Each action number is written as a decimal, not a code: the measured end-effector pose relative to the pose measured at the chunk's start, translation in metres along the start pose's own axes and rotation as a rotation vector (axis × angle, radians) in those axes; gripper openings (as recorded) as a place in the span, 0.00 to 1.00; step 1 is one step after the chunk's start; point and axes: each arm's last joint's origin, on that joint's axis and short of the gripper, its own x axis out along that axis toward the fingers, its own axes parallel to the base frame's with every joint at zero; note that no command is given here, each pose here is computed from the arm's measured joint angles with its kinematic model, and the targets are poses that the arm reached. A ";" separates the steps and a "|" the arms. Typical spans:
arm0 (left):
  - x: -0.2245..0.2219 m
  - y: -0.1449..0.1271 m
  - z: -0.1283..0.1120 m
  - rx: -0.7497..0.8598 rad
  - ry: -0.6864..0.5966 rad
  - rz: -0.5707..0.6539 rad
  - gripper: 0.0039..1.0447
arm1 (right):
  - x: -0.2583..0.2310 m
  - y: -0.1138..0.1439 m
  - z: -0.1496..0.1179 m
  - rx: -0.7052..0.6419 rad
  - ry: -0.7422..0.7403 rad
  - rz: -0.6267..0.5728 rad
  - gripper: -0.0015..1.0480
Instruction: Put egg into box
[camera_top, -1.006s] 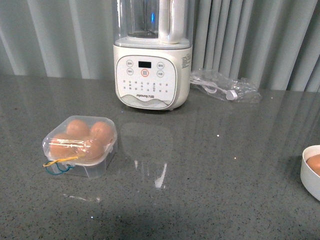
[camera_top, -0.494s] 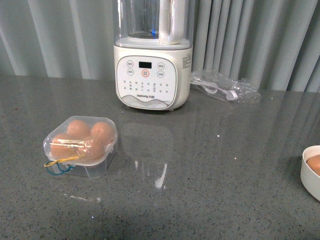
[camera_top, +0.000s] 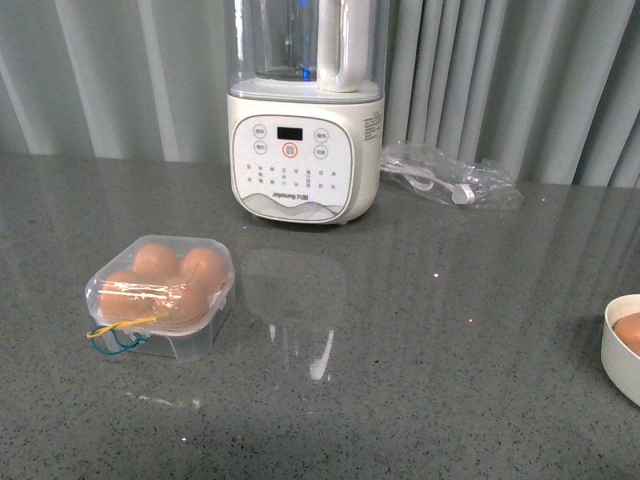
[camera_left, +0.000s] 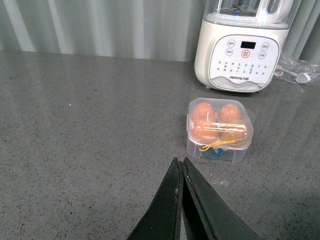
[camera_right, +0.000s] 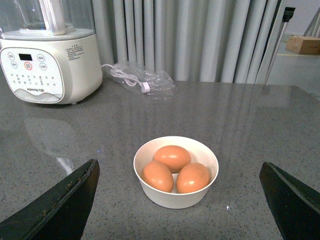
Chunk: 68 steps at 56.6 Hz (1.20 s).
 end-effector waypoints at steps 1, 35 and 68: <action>0.000 0.000 0.000 0.000 0.000 0.000 0.03 | 0.000 0.000 0.000 0.000 0.000 0.000 0.93; -0.002 0.000 -0.003 -0.001 -0.031 0.000 0.40 | 0.000 0.000 0.000 0.000 0.000 0.000 0.93; -0.002 0.000 -0.003 -0.001 -0.031 0.000 0.94 | 0.000 0.000 0.000 0.000 0.000 0.000 0.93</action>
